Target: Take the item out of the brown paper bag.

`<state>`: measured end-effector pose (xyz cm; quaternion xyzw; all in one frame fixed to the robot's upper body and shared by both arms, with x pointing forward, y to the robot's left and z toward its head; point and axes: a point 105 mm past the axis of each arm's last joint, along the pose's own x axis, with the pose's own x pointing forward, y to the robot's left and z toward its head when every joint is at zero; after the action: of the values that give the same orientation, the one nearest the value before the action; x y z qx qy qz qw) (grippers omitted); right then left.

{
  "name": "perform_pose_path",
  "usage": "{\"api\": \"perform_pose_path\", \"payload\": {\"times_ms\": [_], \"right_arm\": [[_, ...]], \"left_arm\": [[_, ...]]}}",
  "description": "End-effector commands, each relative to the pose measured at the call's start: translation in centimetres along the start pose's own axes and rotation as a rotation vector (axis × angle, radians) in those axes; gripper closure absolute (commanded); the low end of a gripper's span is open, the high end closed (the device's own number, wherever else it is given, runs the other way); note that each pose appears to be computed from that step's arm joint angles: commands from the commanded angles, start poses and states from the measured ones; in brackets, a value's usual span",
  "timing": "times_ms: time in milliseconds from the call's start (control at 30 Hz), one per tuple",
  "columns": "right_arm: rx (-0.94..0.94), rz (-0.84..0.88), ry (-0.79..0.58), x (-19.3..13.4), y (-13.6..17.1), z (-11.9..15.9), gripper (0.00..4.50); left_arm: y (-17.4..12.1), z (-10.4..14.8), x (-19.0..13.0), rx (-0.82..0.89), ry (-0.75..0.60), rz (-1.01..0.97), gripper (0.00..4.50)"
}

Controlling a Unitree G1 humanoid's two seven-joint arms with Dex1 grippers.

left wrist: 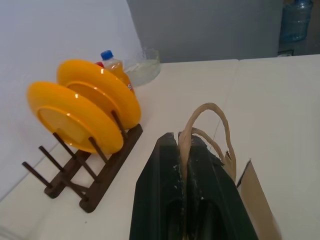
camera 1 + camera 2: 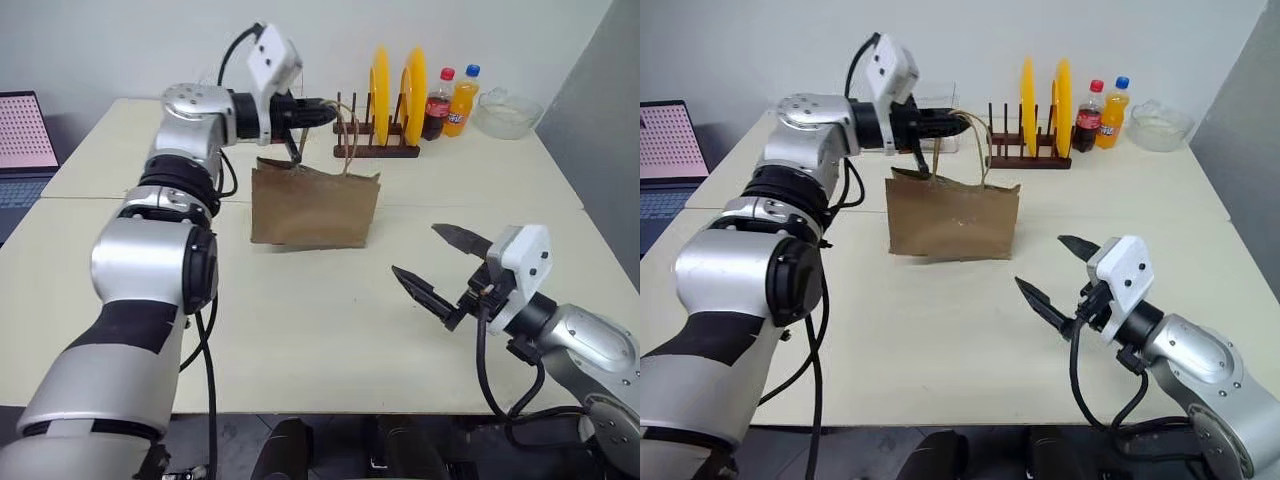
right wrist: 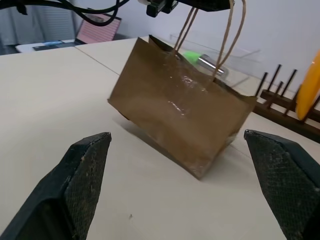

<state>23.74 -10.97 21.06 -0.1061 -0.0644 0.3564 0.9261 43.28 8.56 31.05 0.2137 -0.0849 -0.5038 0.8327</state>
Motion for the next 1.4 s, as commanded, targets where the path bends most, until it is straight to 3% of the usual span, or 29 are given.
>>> {"api": "perform_pose_path", "payload": {"times_ms": [33,333,833,1133,1400], "right_arm": [[-0.028,-0.049,-0.030,-0.7,0.2,1.0,0.00],[-0.002,-0.089,-0.025,-1.2,0.4,0.8,0.00],[0.006,-0.090,-0.038,-0.7,0.2,1.0,0.00],[-0.009,-0.053,-0.059,-0.3,0.3,1.6,0.00],[-0.018,-0.025,-0.066,0.0,0.3,2.0,0.00]], "left_arm": [[-0.1,4.0,1.1,0.087,-0.092,-0.015,4.48],[-1.0,2.7,2.3,0.095,-0.043,-0.044,4.48],[-0.5,1.2,1.4,0.095,0.022,-0.023,4.48],[-0.3,-1.0,0.5,0.120,0.130,-0.014,4.48],[0.3,-2.2,-0.5,0.192,0.210,0.015,1.96]]}}
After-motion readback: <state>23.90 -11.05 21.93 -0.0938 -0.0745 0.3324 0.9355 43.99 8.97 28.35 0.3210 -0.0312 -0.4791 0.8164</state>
